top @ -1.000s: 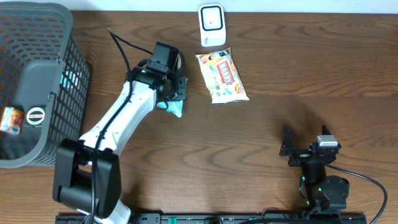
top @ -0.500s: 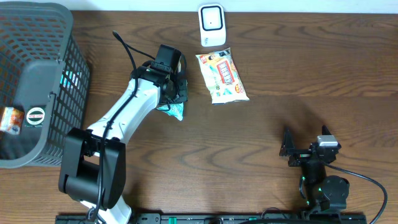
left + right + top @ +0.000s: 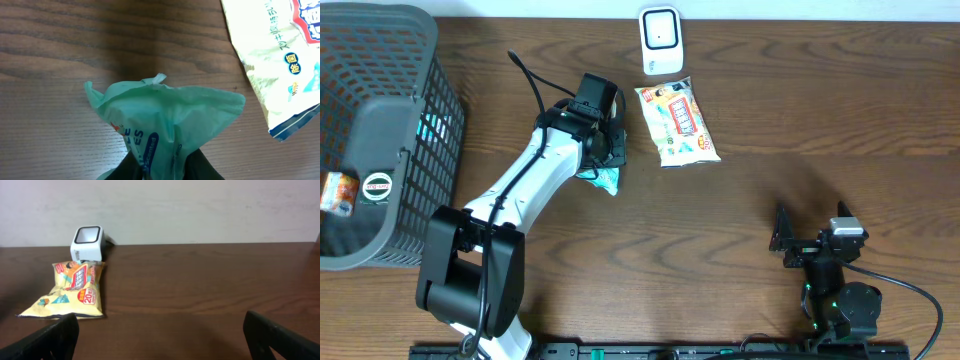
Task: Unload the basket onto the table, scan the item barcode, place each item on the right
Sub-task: 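Carry the mint-green pack right and set it beside the chip bag, then move the left gripper back over the basket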
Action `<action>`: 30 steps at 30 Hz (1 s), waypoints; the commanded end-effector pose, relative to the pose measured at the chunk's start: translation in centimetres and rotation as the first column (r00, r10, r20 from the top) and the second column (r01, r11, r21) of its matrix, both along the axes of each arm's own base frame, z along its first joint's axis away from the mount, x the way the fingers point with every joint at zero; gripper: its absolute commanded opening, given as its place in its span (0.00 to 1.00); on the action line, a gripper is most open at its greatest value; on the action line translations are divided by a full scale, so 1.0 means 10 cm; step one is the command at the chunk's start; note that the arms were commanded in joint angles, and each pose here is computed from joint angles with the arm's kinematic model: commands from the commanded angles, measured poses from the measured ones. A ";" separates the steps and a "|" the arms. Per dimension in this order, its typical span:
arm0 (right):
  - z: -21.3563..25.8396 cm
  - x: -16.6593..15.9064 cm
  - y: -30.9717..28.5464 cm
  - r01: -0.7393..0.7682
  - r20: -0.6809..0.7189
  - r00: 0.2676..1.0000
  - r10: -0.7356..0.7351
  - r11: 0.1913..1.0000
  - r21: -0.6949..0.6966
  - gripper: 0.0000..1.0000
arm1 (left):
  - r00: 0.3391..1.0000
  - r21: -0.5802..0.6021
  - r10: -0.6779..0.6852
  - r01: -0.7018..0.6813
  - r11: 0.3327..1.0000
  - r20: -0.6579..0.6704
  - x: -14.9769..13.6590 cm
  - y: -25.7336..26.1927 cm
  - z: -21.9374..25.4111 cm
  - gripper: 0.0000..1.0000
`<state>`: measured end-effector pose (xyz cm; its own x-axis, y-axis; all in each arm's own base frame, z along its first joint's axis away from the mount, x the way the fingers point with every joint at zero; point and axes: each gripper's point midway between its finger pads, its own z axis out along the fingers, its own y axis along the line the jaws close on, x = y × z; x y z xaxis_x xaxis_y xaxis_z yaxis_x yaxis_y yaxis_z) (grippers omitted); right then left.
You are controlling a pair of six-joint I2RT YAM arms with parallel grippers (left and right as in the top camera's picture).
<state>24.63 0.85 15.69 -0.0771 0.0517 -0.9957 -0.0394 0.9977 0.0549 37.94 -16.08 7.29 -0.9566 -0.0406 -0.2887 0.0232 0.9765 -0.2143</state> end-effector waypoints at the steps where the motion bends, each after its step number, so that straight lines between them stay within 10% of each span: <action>1: -0.01 0.00 0.03 -0.014 -0.001 1.000 0.014 1.000 0.014 0.99 | 1.000 0.006 0.007 -0.008 1.000 0.015 0.05 0.00 0.02 0.37; 9: -0.01 0.00 0.03 -0.014 -0.001 1.000 0.014 1.000 0.014 0.99 | 0.996 -0.020 0.004 -0.002 1.000 0.092 0.13 -0.01 0.30 0.68; 30: -0.01 0.00 0.03 -0.013 -0.001 1.000 0.013 1.000 0.014 0.99 | 0.782 -0.202 0.159 -0.043 0.978 0.602 0.00 0.53 2.50 0.70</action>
<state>24.63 0.85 15.68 -0.0774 0.0517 -0.9957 -0.0394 0.9977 0.0549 38.36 -11.84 28.98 -0.6423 -0.2128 -0.7363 0.0979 0.9300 -0.3542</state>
